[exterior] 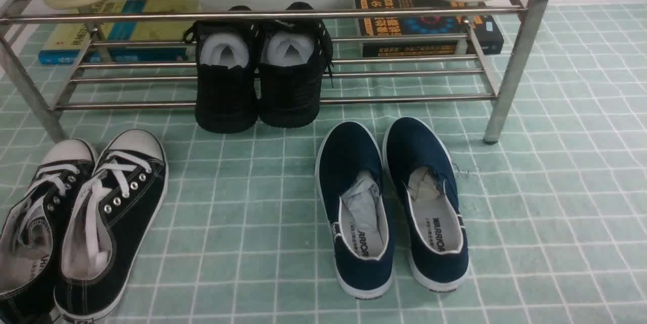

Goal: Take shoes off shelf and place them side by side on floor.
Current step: 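Grasp a shoe standing on the lower shelf of the shoe rack with the left gripper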

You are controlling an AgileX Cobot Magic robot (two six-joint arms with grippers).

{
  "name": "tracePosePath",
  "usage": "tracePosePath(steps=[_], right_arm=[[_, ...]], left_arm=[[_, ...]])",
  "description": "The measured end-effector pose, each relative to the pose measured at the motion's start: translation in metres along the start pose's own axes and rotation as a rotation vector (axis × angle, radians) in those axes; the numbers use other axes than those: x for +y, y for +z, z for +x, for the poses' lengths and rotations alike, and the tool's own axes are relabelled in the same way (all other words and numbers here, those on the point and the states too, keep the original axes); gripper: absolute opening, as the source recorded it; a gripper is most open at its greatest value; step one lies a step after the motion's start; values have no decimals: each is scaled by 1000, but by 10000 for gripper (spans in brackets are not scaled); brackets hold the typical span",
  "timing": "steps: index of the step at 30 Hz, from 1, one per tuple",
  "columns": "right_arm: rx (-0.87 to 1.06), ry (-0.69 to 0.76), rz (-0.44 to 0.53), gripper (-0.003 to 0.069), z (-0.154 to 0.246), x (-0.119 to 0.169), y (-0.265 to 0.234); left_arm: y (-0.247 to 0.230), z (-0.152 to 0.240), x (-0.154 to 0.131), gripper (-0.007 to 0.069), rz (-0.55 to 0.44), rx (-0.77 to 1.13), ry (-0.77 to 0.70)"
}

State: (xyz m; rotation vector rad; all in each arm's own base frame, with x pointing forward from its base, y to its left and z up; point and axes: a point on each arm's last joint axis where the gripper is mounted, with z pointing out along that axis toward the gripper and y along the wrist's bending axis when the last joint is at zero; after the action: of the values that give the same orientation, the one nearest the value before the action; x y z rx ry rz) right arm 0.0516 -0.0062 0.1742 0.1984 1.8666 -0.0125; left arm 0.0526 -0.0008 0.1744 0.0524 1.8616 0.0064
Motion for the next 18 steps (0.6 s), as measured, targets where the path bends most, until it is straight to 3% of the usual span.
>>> tracePosePath(steps=[18], right_arm=[[0,0,0,237,0,0,0]], left_arm=[[0,0,0,128,1,0,-3]])
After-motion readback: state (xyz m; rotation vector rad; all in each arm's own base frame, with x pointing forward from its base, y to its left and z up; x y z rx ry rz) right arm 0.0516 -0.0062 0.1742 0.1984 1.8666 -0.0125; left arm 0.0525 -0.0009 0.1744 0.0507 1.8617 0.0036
